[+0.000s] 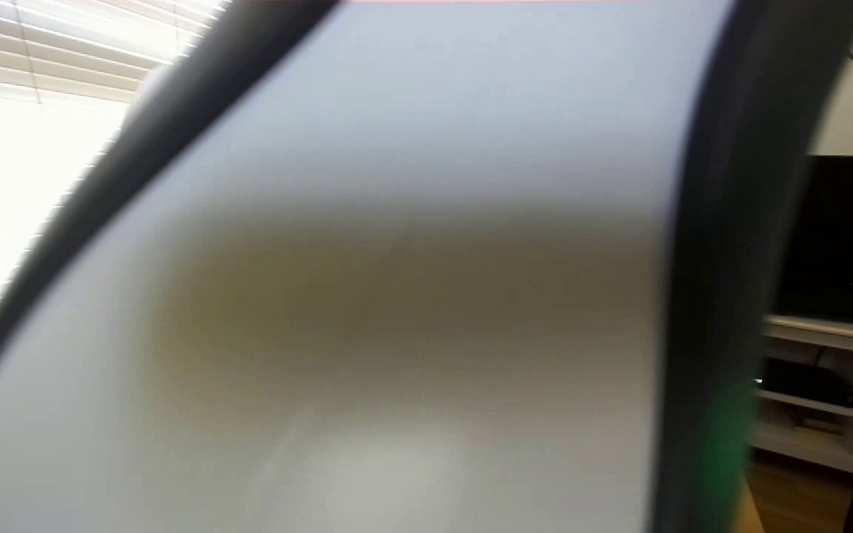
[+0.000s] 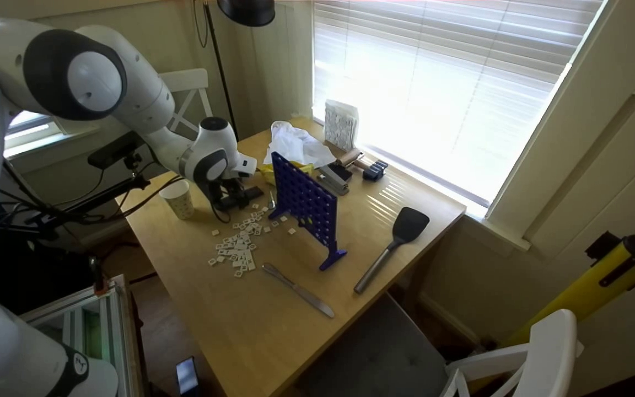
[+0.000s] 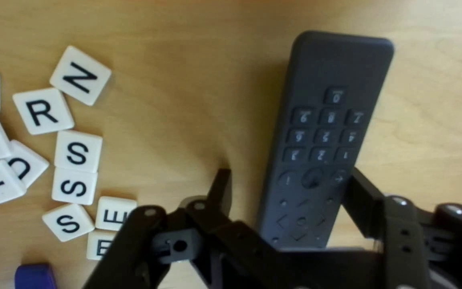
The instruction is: Move the black remote control to the right.
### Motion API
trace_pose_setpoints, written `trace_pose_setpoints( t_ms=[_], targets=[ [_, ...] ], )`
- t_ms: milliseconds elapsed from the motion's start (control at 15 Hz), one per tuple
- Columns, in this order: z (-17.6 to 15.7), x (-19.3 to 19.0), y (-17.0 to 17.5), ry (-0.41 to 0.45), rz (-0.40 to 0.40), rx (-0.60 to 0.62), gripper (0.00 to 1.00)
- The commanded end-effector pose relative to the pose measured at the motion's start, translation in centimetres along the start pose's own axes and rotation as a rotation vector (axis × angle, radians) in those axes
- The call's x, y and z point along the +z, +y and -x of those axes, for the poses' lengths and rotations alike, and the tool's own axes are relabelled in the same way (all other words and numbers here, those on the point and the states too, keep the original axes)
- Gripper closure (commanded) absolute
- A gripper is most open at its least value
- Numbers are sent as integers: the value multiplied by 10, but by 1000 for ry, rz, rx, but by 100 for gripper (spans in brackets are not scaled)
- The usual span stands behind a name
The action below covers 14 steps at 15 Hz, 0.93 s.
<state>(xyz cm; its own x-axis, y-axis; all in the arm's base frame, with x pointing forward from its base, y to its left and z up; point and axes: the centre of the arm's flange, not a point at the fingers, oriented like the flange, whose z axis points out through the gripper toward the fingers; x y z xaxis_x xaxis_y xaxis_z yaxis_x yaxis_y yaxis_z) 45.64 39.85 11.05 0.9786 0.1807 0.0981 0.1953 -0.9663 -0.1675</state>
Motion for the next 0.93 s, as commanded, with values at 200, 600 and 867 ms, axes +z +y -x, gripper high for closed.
trace_pose_setpoints(
  t_ms=[200,600,867],
  targets=[
    [-14,-4,19,24,62,59,66],
    [-15,-12,47,34,109,85,61],
    [-8,-16,49,0,32,20,74]
  ],
)
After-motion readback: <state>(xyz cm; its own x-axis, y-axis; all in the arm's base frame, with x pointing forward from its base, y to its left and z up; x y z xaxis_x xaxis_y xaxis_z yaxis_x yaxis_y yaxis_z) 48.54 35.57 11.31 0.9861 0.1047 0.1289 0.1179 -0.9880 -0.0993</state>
